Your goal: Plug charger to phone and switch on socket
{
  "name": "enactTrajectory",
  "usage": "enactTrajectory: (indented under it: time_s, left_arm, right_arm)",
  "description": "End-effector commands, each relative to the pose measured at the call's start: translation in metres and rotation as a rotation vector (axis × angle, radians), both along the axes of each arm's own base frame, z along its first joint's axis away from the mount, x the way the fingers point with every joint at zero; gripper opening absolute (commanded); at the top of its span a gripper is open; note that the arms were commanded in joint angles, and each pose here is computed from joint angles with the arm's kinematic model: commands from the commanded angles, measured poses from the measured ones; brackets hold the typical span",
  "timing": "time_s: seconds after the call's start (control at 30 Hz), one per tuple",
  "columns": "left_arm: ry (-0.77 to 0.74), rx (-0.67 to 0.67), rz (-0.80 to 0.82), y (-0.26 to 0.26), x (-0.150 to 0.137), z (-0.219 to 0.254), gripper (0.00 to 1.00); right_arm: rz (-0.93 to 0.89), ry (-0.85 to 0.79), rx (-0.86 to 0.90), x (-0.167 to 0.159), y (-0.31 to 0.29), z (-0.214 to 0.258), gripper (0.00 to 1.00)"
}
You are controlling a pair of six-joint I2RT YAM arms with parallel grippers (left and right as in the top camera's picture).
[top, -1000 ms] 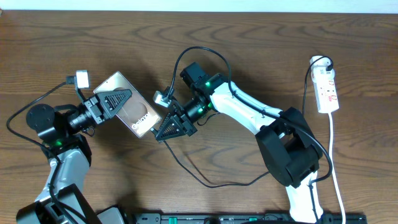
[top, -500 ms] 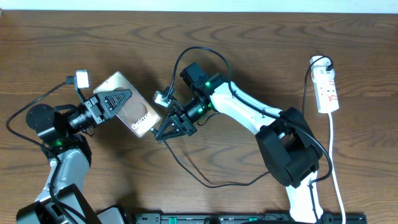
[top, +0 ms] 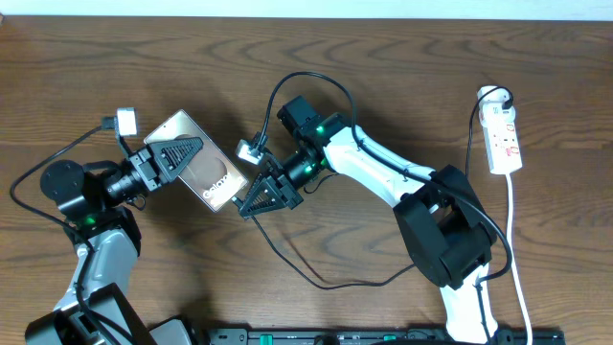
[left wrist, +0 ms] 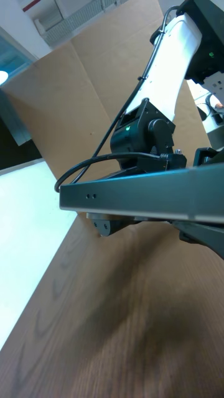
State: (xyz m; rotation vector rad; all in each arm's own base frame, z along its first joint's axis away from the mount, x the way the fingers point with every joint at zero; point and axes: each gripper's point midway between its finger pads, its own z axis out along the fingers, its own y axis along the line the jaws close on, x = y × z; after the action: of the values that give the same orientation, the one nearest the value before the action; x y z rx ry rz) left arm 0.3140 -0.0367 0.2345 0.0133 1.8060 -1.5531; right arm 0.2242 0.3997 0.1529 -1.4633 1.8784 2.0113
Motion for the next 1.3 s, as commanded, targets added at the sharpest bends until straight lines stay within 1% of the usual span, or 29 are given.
enactTrajectory:
  time_s: [0.0, 0.4, 1.27]
  left_arm:
    - [-0.011, 0.009, -0.036, -0.004, -0.005, 0.002, 0.07]
    - [-0.011, 0.009, -0.036, -0.004, -0.005, 0.002, 0.08]
    - [-0.004, 0.006, -0.036, -0.005, -0.006, -0.001, 0.08]
  right_arm:
    - [-0.006, 0.026, 0.016, 0.005, -0.001, 0.004, 0.01]
    - [-0.02, 0.049, -0.012, 0.008, 0.002, 0.003, 0.01]
    - [-0.043, 0.02, -0.014, 0.018, 0.01, 0.003, 0.01]
